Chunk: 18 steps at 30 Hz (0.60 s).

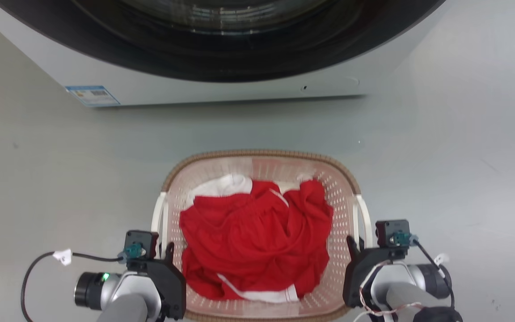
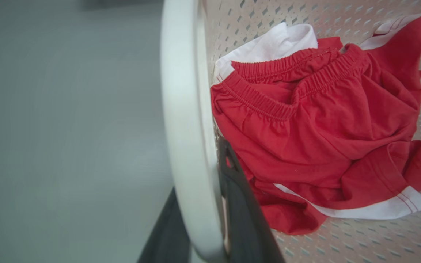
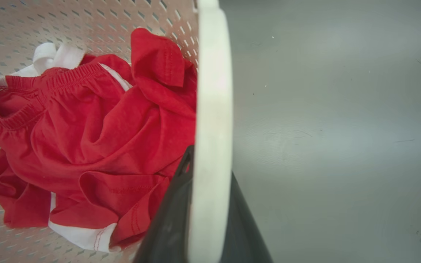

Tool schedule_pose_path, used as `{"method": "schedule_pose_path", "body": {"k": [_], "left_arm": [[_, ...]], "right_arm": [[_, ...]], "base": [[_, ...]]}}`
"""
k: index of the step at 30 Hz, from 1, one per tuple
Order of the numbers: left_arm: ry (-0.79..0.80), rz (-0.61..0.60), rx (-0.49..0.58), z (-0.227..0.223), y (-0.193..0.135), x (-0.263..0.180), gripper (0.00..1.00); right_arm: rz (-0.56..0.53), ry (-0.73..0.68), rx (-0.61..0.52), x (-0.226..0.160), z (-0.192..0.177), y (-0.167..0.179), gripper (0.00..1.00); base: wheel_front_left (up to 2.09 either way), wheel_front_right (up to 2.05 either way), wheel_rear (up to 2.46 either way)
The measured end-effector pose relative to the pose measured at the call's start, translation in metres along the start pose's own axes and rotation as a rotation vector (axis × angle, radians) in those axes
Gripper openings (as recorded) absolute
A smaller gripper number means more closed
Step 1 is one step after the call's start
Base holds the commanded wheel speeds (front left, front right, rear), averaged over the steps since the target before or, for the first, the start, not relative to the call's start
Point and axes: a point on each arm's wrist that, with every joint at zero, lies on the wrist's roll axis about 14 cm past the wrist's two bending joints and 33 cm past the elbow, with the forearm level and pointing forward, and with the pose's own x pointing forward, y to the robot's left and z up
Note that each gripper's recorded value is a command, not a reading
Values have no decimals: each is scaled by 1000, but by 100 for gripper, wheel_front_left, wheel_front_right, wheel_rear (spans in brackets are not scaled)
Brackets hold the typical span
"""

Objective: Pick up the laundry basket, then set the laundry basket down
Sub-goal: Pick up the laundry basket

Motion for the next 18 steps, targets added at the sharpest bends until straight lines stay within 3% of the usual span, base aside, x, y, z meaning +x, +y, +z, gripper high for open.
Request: {"method": "schedule_pose_path", "body": {"k": [18], "left_arm": [[74,1,-12,-29,-15,-51,0]], "right_arm": [[7,97,-4,-54,-34,13,0]], "base": [[0,0,0]]}}
